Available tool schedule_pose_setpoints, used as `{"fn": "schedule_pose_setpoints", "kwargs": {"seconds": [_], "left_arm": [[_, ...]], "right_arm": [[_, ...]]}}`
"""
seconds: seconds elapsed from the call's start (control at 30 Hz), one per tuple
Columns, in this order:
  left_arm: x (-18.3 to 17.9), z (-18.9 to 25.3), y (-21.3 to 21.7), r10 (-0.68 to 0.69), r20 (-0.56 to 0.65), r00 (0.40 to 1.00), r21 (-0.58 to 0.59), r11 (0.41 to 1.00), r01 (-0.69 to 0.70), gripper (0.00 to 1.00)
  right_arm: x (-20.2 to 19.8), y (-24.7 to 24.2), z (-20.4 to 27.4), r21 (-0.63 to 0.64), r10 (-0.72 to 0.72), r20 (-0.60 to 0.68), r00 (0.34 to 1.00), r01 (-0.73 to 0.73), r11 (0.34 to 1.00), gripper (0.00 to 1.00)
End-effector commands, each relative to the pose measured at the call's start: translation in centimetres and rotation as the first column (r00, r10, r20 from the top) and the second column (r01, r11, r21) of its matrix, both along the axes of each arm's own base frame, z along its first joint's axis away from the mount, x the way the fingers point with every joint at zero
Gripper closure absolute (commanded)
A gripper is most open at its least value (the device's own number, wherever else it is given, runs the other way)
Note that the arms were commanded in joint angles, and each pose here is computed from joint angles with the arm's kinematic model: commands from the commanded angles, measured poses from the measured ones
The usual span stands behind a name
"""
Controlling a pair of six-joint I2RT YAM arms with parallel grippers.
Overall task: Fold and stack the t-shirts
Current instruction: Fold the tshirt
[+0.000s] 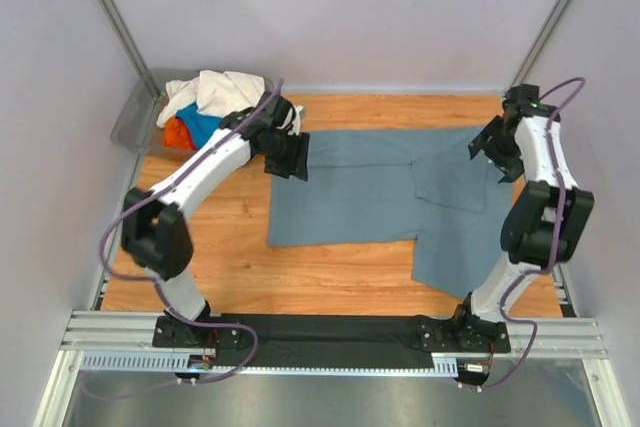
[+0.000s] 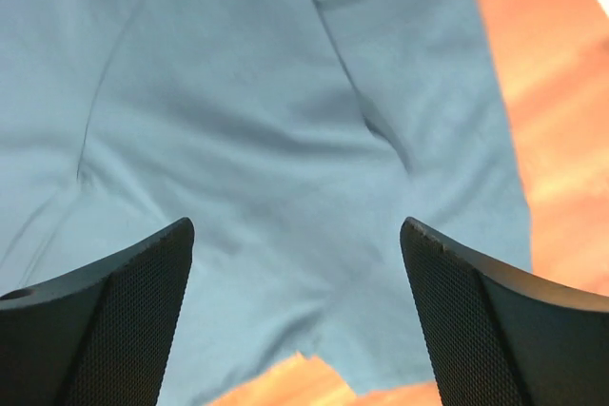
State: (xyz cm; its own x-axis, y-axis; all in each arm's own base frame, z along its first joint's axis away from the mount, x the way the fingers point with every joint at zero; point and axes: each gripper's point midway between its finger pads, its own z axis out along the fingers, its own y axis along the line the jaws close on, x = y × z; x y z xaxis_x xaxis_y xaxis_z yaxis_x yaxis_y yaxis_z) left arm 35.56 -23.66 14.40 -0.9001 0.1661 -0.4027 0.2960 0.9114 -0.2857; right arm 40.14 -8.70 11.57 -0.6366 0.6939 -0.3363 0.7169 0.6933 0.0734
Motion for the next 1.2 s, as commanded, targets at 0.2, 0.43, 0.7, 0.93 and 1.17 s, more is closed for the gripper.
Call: {"fn": "schedule_pose_setpoints", "kwargs": {"seconds": [0.2,0.43,0.7,0.93,1.17], "left_arm": [[-11.0,-3.1,6.2,0.251,-0.151,0.956,-0.066,0.962,-0.263,0.53],[-13.0,-5.5,9.6,0.451,-0.167,0.877,-0.004,0.889,-0.458,0.26],[-12.8,-9.0,9.2,0.539,-0.231,0.81,-0.003,0.832,-0.555,0.36],[-12.7,-11.0,9.0,0.555,-0.296,0.777,0.077,0.825,-0.56,0.42],[-13.1,-12.7,9.0,0.569,-0.344,0.747,0.139,0.818,-0.559,0.44]], "right_arm": [[-8.3,4.9,2.9,0.114,0.087,0.107,0.991,-0.099,0.989,0.11],[-13.0,6.1,3.2,0.117,0.106,0.122,0.987,-0.121,0.986,0.1],[-15.6,5.8,3.1,0.073,0.108,0.14,0.984,-0.119,0.99,0.08],[-17.7,3.8,1.0,0.089,0.026,0.076,0.997,-0.032,0.995,0.08],[-19.6,0.4,-0.8,0.04,-0.123,0.027,0.992,0.122,0.992,0.1]]}}
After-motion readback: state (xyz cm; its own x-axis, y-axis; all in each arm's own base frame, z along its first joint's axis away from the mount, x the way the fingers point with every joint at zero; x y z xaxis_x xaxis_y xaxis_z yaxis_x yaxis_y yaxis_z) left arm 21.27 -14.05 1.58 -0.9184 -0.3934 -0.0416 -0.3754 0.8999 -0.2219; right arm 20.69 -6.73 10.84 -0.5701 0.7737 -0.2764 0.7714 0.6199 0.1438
